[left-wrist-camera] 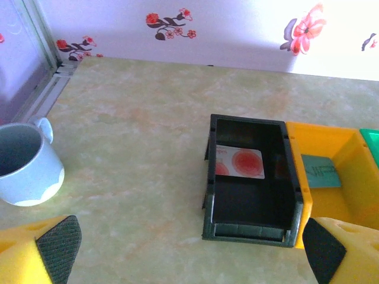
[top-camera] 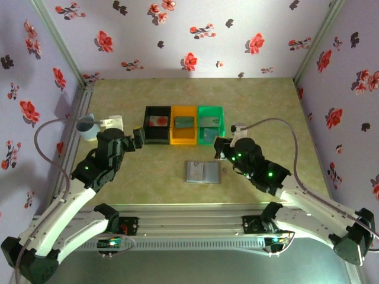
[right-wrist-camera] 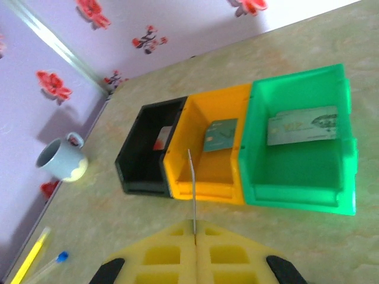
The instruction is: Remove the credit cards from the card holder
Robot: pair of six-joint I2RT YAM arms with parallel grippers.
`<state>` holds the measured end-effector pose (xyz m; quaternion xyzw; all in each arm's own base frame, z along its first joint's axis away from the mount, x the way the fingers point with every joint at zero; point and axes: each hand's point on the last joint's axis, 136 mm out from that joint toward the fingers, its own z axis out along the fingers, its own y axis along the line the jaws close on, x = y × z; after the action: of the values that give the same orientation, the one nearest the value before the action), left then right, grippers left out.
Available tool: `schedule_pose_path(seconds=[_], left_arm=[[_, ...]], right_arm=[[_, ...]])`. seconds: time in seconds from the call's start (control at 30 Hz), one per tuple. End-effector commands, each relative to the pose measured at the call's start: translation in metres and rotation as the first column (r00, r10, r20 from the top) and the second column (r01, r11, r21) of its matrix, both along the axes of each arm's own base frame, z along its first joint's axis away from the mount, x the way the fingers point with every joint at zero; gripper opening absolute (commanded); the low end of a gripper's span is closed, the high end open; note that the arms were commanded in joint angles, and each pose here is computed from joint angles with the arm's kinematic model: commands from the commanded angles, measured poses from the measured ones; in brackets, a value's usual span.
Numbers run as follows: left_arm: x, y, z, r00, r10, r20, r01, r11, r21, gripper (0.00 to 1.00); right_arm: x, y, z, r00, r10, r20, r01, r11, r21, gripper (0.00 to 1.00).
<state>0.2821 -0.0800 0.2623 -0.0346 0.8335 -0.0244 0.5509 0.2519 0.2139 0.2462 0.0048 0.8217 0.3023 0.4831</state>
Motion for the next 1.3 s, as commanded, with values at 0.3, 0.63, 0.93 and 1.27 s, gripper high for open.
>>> schedule_pose_path(seconds=[0.3,0.63,0.93,1.27], left_arm=[[0.003,0.014,0.003,0.996,0.074,0.058,-0.074,0.997,0.01,1.0],[0.004,0.014,-0.001,0.996,0.074,0.05,-0.076,0.997,0.027,1.0],[0.006,0.013,-0.003,0.996,0.073,0.049,-0.074,0.997,0.031,1.0],[0.006,0.012,-0.003,0.996,0.07,0.049,-0.071,0.997,0.038,1.0]], right_arm=[[0.051,-0.017,0.009,0.967,-0.238,-0.087,0.236,0.971,-0.024,0.0],[0.093,-0.011,0.006,0.94,-0.32,-0.118,0.318,0.947,-0.034,0.0],[0.123,0.054,-0.008,0.975,-0.137,-0.173,0.139,0.99,-0.003,0.0],[0.152,0.11,-0.044,0.954,0.01,-0.3,-0.031,0.997,-0.067,0.0]])
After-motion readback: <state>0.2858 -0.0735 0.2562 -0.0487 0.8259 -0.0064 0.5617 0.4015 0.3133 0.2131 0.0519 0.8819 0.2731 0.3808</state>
